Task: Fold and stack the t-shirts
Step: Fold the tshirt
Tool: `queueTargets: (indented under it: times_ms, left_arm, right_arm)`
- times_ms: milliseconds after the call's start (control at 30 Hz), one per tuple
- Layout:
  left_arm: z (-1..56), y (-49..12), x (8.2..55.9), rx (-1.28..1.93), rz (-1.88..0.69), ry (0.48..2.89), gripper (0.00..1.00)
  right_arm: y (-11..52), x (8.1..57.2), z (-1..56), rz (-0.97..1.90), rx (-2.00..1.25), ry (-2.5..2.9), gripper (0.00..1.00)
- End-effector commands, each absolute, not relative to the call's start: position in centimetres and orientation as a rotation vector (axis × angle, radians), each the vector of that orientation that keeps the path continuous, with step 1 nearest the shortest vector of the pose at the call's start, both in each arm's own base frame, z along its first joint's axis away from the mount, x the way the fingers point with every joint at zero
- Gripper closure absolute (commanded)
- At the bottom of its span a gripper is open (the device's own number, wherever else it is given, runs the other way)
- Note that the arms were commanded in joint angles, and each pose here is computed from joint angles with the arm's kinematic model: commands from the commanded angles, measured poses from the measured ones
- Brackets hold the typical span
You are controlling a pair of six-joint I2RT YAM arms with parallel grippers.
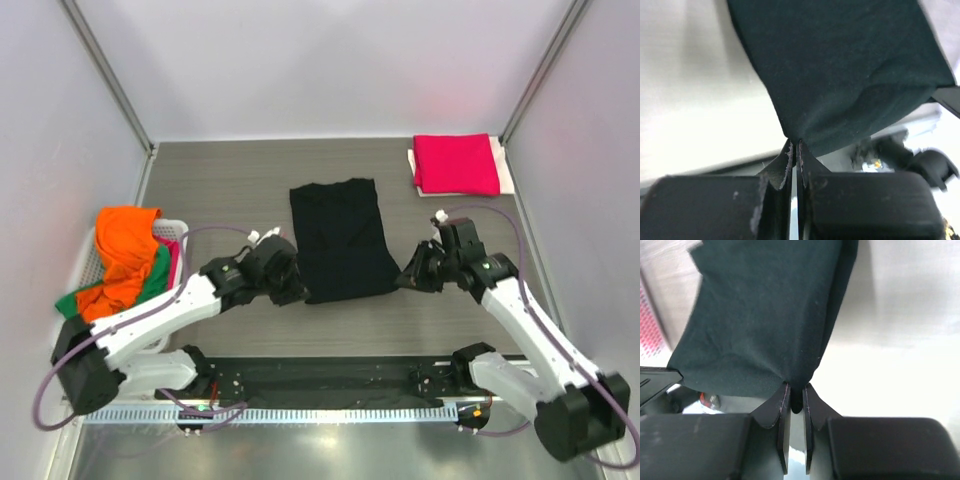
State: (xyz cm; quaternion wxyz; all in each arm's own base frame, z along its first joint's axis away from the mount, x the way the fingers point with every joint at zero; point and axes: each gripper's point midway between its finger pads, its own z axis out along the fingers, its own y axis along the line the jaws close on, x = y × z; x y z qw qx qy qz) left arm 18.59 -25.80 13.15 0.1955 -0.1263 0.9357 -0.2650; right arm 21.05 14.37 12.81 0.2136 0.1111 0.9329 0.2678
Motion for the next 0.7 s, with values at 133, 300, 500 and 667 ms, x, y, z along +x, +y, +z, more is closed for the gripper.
queueTargets:
  times_ms: [133, 300, 500, 667]
  left_arm:
    - [16.8, -22.3, 14.7, -0.487, -0.685, 2.595, 1.0]
    - [18.6, -21.0, 16.7, -0.45, -0.542, 2.527, 1.0]
    - [20.2, -21.2, 20.7, -0.438, -0.497, 2.512, 1.0]
    - [20.6, -21.0, 25.6, -0.492, -0.5, 2.51, 1.0]
  right_arm:
    - [12.6, 15.3, 16.7, 0.732, 0.404, 2.612, 0.99]
    - [11.1, 18.2, 20.2, 0.572, 0.376, 2.536, 0.99]
    - [11.0, 23.7, 21.7, 0.444, 0.341, 2.513, 0.99]
    - [11.2, 28.4, 22.7, 0.366, 0.312, 2.496, 0.99]
